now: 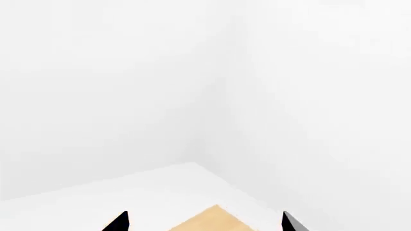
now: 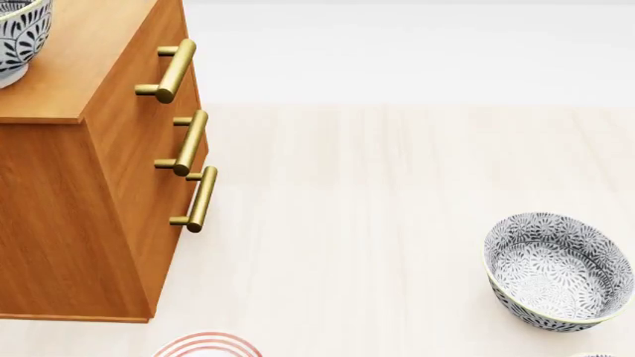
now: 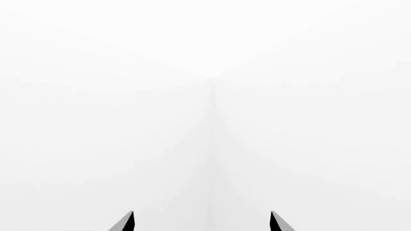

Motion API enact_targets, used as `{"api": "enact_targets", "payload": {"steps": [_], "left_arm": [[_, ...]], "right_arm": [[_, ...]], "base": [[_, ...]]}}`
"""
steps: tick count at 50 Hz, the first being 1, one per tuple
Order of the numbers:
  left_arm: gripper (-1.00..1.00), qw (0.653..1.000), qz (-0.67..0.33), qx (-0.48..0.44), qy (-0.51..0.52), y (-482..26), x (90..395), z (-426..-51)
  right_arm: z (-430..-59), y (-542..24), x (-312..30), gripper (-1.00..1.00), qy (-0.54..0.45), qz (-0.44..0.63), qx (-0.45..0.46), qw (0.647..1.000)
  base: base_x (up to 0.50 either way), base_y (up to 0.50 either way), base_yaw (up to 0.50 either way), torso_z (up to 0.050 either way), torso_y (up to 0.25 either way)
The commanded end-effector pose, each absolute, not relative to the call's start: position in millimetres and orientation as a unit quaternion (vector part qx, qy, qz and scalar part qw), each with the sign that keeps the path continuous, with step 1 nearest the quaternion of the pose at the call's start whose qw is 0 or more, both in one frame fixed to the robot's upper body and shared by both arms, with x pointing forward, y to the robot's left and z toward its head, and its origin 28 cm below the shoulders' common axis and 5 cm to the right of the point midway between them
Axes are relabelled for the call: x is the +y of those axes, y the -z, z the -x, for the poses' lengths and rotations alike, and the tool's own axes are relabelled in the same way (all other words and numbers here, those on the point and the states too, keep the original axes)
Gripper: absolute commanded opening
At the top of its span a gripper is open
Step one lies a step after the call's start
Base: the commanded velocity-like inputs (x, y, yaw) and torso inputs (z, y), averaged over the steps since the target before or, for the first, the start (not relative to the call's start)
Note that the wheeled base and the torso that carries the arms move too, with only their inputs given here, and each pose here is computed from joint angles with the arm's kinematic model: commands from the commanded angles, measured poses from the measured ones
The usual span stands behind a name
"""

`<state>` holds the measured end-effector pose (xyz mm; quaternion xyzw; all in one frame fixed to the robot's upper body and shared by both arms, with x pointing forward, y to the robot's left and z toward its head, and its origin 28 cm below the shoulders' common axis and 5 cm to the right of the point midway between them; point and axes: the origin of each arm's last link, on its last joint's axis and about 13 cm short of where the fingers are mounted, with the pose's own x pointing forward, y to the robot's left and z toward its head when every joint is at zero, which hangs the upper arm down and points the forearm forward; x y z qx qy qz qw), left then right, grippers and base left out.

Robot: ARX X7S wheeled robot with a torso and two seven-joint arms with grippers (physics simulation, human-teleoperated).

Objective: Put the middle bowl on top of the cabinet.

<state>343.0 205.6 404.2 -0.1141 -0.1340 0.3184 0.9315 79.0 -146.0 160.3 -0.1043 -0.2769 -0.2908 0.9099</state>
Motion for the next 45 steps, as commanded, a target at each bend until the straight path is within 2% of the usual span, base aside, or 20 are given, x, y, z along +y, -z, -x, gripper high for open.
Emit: {"api": "enact_targets", "payload": {"steps": [1,14,24,45], "left_arm": [[1.0,0.947,0.052,-0.216,-0.23,-372.3,192.9,-322.3],[1.0,0.943,0.01,-0.278,-0.185,-331.0,187.8,-314.9],[1.0,0.927,-0.004,-0.335,-0.17,-299.7,193.6,-290.9],[1.0,0.936,-0.012,-0.324,-0.135,-213.1,199.7,-269.2]], "right_arm": [[-77.4,-160.4,-146.6,1.0,0.289,0.105,-0.277,0.91],[-75.5,-160.2,-147.2,1.0,0.289,0.106,-0.275,0.911],[-75.1,-159.9,-147.1,1.0,0.286,0.107,-0.275,0.911],[-73.4,-160.2,-148.1,1.0,0.285,0.109,-0.272,0.913]], "base": [[0.0,0.0,0.0,0.0,0.0],[0.0,0.0,0.0,0.0,0.0],[0.0,0.0,0.0,0.0,0.0],[0.0,0.0,0.0,0.0,0.0]]}}
